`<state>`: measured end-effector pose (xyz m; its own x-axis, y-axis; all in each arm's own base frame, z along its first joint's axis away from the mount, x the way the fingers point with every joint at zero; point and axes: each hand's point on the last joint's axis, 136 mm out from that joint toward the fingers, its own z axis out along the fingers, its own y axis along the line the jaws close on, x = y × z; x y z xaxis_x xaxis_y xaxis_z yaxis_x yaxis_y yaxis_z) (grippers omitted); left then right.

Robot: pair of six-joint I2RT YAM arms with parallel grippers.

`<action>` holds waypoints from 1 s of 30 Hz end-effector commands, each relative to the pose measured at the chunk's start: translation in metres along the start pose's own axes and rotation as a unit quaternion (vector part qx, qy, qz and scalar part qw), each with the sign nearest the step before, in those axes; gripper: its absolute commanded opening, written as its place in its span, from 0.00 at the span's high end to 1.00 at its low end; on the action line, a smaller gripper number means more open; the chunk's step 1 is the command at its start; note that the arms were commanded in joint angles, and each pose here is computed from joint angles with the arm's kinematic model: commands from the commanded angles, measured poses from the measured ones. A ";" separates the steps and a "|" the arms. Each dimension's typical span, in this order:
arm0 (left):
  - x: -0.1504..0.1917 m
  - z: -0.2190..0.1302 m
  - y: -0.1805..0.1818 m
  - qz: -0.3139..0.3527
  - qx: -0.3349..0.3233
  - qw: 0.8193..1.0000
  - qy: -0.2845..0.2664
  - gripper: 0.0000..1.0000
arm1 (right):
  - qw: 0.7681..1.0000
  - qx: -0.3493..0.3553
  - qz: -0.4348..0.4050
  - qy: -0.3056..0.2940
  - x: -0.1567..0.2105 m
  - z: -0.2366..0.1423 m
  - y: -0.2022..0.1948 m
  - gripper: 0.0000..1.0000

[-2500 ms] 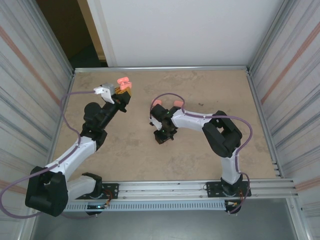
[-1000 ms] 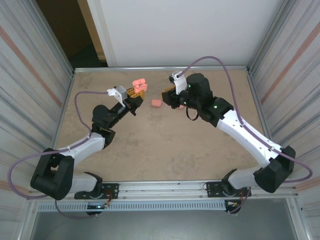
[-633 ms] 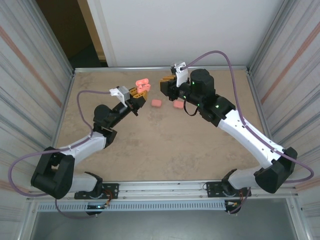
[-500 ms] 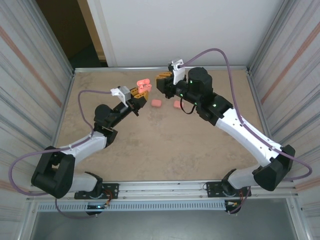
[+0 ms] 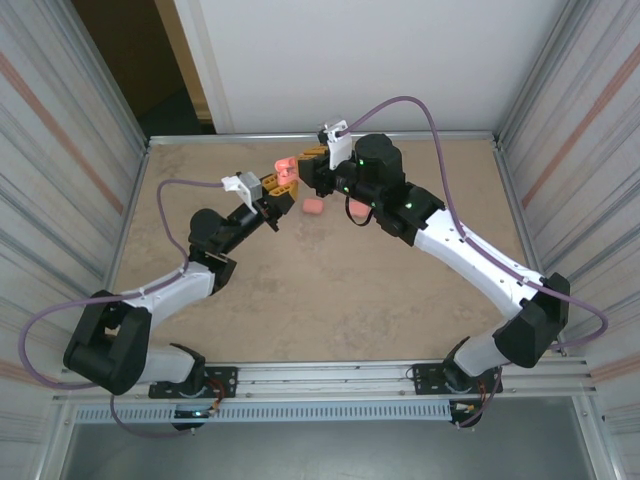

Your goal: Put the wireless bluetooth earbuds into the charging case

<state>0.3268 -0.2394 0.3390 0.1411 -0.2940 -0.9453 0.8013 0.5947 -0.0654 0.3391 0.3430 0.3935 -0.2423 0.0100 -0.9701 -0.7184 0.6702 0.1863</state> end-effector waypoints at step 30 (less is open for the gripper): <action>-0.026 0.004 -0.012 0.014 0.024 0.999 -0.046 1.00 | 0.998 0.011 0.036 0.042 0.031 0.006 -0.005 0.76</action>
<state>0.3240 -0.2423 0.3413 0.1448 -0.3045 -0.9414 0.8120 0.5803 -0.0628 0.3426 0.3454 0.3736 -0.2978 0.0035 -0.9546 -0.6987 0.6806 0.2205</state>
